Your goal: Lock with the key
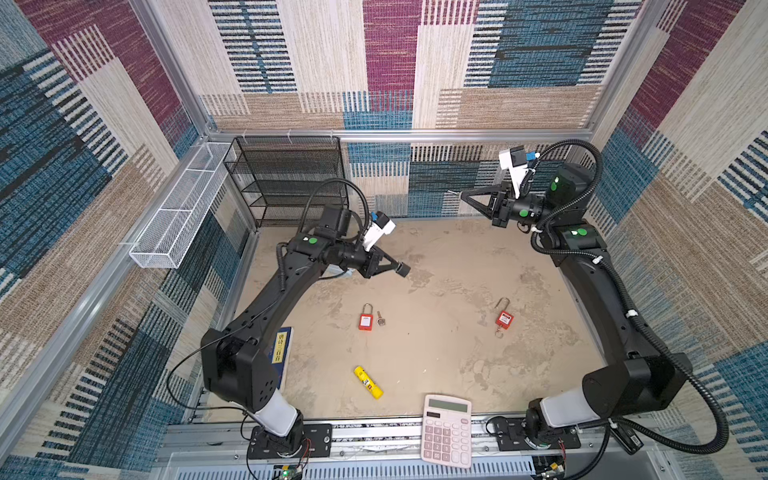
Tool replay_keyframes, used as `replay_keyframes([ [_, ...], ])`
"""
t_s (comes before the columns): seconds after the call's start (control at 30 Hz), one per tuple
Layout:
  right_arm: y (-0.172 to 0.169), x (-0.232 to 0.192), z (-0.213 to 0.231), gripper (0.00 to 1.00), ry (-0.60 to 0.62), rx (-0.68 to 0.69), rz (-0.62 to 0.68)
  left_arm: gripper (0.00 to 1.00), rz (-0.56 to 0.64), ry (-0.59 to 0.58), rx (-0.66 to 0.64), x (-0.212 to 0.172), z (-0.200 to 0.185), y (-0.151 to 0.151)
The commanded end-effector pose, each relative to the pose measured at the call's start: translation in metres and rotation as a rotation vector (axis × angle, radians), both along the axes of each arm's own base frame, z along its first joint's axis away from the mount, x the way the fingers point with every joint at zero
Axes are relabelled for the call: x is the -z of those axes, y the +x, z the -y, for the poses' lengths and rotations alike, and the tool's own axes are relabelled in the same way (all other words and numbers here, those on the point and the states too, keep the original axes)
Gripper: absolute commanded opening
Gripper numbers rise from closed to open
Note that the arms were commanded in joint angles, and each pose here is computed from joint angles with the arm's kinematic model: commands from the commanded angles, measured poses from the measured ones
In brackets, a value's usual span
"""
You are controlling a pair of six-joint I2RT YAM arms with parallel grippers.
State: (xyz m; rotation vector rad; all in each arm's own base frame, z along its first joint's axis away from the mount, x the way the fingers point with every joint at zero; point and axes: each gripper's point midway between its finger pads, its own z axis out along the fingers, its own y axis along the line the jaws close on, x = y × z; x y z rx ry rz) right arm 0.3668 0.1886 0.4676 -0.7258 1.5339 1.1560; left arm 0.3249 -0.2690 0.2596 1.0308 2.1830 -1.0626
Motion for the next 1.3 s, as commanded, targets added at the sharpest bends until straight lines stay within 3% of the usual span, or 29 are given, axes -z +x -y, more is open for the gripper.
replay_keyframes([
  [0.0,0.006,-0.001,0.007,0.00,-0.007,0.053,0.007,0.00,-0.048,0.166,0.129,0.048,-0.010,-0.025],
  [0.17,0.008,-0.004,0.011,0.00,-0.013,0.078,0.015,0.00,-0.136,0.269,0.232,0.090,0.000,-0.032],
  [0.43,0.003,-0.003,0.015,0.00,-0.024,0.096,0.020,0.00,-0.246,0.614,0.425,0.159,-0.016,-0.038],
  [0.67,0.000,-0.005,0.016,0.00,-0.023,0.091,0.027,0.00,-0.190,0.568,0.518,0.167,0.001,-0.027],
  [1.27,-0.003,0.003,0.014,0.00,-0.014,0.057,0.000,0.00,-0.170,0.683,0.598,0.200,-0.002,-0.012],
])
